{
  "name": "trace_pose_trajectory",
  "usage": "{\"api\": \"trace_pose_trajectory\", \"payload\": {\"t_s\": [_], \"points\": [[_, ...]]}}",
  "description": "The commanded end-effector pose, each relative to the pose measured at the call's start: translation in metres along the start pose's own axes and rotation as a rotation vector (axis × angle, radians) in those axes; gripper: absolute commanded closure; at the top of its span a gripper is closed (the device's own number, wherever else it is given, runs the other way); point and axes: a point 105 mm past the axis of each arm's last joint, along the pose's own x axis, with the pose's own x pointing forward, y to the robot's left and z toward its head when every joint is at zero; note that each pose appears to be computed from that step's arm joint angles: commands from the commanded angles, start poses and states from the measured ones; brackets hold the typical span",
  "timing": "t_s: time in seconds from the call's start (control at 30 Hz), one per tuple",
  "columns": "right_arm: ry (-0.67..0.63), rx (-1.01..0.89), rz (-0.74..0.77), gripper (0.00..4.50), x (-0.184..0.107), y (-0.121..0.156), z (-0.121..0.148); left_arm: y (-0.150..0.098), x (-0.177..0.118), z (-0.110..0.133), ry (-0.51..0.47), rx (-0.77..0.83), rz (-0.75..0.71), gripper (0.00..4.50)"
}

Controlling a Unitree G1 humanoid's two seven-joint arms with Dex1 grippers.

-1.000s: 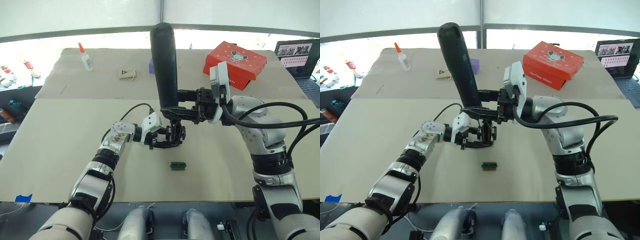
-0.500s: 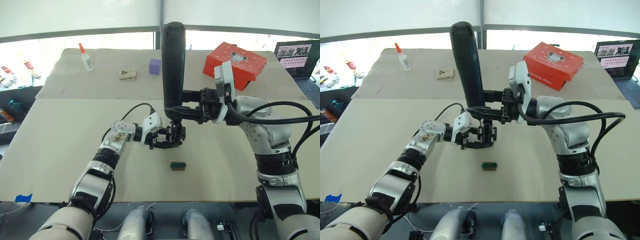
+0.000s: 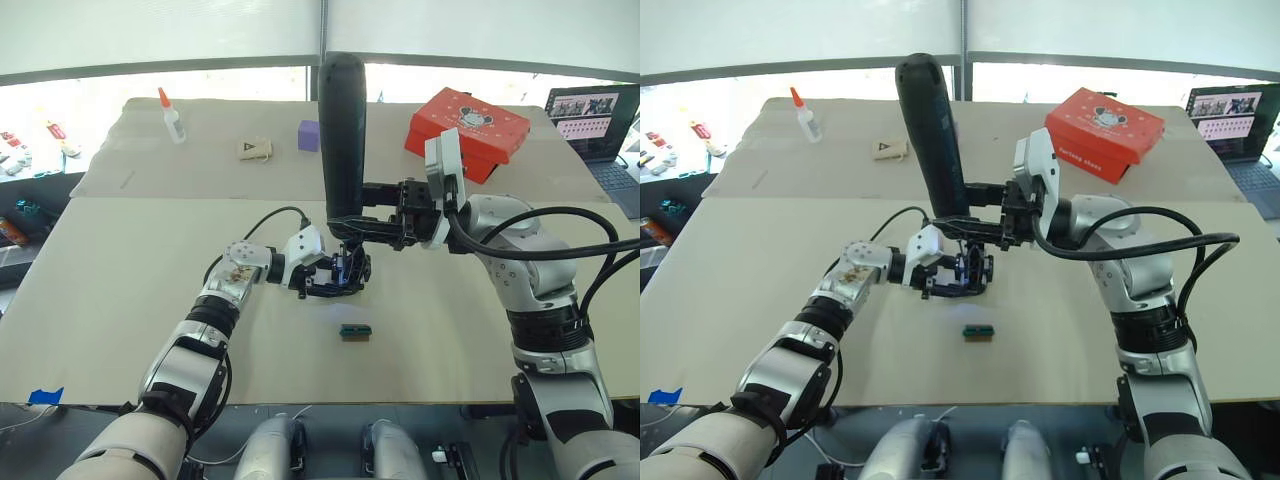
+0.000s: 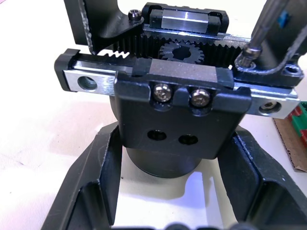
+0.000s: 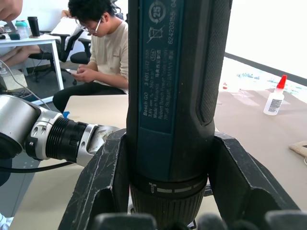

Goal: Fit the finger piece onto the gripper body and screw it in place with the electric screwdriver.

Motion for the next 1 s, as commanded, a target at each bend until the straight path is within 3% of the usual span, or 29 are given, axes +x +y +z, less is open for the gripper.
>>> {"api": "trace_pose_trajectory", "payload": {"t_s": [0.03,0.7,0.83,1.0], "points": [[0.15,0.131,-0.034,2.58,-0.009,0.001,-0.053,0.003,-0.001,0.017,-0.04,0.049,-0.008,2.18],[0.153,0.088,-0.016,2.58,-0.012,0.001,-0.053,0.002,-0.002,0.015,-0.039,0.049,-0.01,2.18],[0.122,0.053,-0.021,2.58,-0.01,-0.003,-0.038,0.001,-0.002,0.015,-0.039,0.05,-0.012,2.18],[-0.038,-0.048,0.015,2.58,-0.002,0.002,0.016,-0.002,-0.002,0.011,-0.027,0.049,-0.023,2.18]]}}
